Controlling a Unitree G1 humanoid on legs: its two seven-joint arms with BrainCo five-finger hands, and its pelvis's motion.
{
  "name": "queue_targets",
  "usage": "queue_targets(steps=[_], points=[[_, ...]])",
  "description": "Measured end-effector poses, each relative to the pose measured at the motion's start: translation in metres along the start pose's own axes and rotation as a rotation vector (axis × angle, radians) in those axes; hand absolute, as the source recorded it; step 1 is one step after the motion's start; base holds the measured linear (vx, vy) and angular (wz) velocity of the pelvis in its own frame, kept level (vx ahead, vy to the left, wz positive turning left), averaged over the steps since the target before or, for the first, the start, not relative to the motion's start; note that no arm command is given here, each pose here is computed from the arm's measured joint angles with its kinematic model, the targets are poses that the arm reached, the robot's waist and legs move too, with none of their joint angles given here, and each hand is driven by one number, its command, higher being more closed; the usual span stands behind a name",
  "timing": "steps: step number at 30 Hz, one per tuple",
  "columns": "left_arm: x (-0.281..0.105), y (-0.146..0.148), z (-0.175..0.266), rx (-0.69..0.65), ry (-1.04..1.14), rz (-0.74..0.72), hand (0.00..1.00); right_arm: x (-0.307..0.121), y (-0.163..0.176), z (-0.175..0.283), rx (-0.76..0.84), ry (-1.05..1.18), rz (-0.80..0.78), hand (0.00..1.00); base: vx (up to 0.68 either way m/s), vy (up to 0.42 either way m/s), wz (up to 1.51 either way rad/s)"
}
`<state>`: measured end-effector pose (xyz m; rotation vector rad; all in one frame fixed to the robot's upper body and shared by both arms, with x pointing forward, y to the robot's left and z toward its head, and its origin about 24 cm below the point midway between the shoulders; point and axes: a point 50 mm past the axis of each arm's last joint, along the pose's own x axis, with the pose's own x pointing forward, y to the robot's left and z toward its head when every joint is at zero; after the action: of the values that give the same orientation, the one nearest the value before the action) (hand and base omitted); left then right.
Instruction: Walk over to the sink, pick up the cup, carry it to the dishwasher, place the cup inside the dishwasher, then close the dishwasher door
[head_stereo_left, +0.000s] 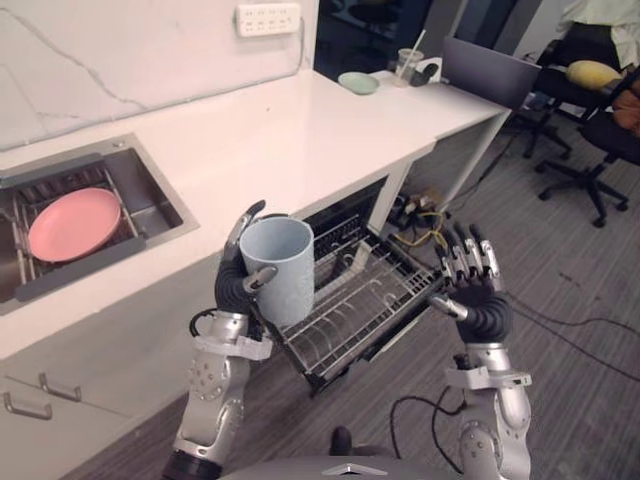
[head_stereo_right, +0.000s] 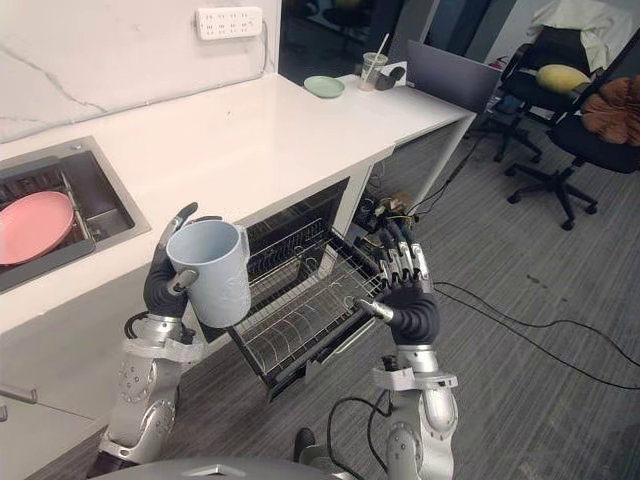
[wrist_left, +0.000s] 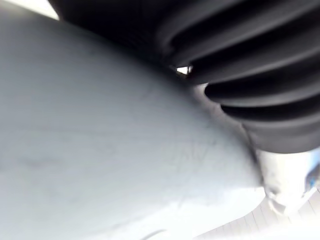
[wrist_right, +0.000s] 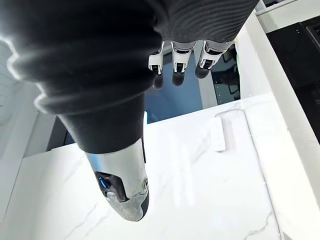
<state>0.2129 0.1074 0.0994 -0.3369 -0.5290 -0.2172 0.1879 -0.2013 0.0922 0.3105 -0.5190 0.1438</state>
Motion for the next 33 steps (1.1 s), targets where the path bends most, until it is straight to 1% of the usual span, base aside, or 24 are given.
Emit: queue_targets(steps=[5, 8, 11, 16, 19, 27, 33], points=[[0.001, 0.002, 0.002, 0.062, -0.009, 0.064, 1.00, 0.007, 0.007, -0.003, 0.035, 0.001, 0.031, 0.00, -0.04, 0.000, -0.04], [0.000, 0.005, 0.002, 0.125, -0.011, 0.111, 1.00, 0.014, 0.011, 0.002, 0.049, -0.029, 0.048, 0.00, -0.05, -0.017, -0.05], [0.001, 0.006, 0.000, 0.207, -0.014, 0.153, 1.00, 0.022, 0.012, 0.005, 0.104, -0.064, 0.042, 0.00, -0.07, -0.012, -0.11], [0.003, 0.003, -0.009, 0.310, 0.003, 0.190, 1.00, 0.029, 0.032, 0.008, 0.202, -0.085, 0.118, 0.00, -0.06, -0.009, -0.14], [0.009, -0.001, -0.012, 0.384, -0.013, 0.185, 1.00, 0.031, 0.042, 0.002, 0.246, -0.049, 0.153, 0.00, -0.06, -0.017, -0.08], [0.022, -0.016, -0.020, 0.495, -0.056, 0.156, 1.00, 0.041, 0.061, -0.004, 0.307, -0.011, 0.224, 0.00, -0.03, -0.008, -0.09], [0.026, -0.028, -0.028, 0.506, -0.056, 0.117, 1.00, 0.045, 0.073, -0.011, 0.332, 0.057, 0.255, 0.00, -0.04, 0.000, -0.01]])
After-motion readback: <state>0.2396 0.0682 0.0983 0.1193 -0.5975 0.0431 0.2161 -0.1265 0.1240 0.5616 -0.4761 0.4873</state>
